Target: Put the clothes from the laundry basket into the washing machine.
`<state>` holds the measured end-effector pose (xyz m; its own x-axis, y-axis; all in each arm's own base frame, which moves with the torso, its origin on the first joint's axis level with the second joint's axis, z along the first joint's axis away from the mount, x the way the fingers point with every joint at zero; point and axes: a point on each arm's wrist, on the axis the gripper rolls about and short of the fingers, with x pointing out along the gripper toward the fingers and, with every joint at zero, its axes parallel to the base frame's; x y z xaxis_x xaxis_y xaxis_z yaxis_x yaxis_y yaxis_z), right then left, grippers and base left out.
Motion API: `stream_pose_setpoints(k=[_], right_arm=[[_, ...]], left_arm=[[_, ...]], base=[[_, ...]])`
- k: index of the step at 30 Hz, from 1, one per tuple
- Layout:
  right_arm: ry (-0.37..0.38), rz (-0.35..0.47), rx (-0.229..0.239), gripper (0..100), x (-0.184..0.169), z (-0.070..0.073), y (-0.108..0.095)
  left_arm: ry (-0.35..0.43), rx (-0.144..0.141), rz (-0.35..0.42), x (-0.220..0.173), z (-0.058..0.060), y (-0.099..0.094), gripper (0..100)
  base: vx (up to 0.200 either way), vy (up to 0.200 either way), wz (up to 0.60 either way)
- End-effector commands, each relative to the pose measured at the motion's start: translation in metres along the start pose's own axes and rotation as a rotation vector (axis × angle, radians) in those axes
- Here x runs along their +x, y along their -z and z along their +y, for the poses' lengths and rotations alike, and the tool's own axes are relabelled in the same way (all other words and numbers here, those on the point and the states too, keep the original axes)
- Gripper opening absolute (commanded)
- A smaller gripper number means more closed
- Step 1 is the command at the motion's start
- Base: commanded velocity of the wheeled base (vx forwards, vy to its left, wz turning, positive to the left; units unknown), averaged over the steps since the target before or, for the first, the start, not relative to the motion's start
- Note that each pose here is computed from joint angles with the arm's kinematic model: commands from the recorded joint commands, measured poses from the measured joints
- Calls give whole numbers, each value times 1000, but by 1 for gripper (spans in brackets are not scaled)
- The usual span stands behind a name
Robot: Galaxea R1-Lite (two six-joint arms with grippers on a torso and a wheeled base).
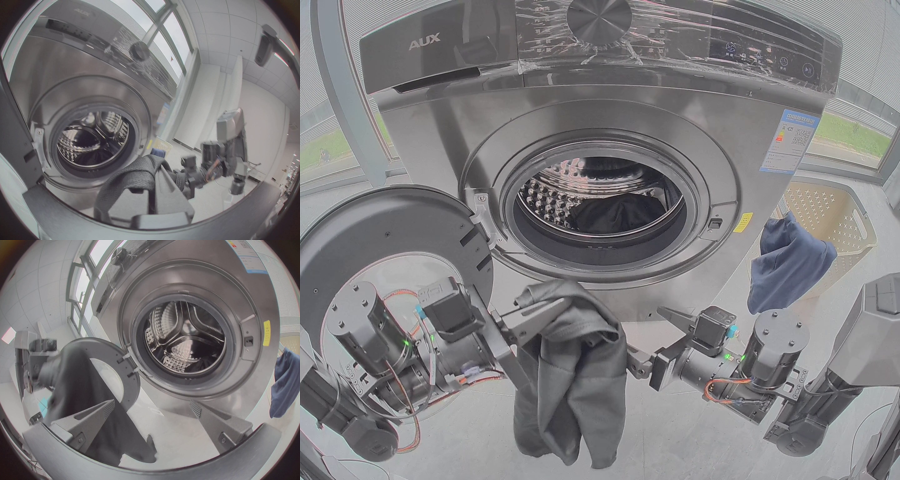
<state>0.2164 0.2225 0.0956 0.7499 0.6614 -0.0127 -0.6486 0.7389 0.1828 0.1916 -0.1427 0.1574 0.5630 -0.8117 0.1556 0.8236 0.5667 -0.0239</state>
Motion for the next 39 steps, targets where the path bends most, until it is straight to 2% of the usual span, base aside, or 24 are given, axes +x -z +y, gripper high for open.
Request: stream_pose_setpoints(k=[1, 15, 27, 36, 39], right_arm=[[18, 47, -5, 100, -12, -5, 7], [26, 63, -8, 100, -13, -6, 10], [29, -7, -17, 100, 4, -8, 0], [1, -4, -17, 100, 1, 0, 0], [-31, -12, -15, 100, -1, 8, -4]], left_arm=[[-44, -1, -82, 10, 4, -17, 0], [-73, -2, -113, 16, 7, -22, 0], [-74, -4, -117, 17, 7, -22, 0], [-82, -7, -100, 20, 9, -17, 0], [-83, -8, -98, 20, 10, -17, 0]], base=[[0, 0, 0], [0, 0, 0], [0, 0, 0], [0, 0, 0], [0, 0, 0]])
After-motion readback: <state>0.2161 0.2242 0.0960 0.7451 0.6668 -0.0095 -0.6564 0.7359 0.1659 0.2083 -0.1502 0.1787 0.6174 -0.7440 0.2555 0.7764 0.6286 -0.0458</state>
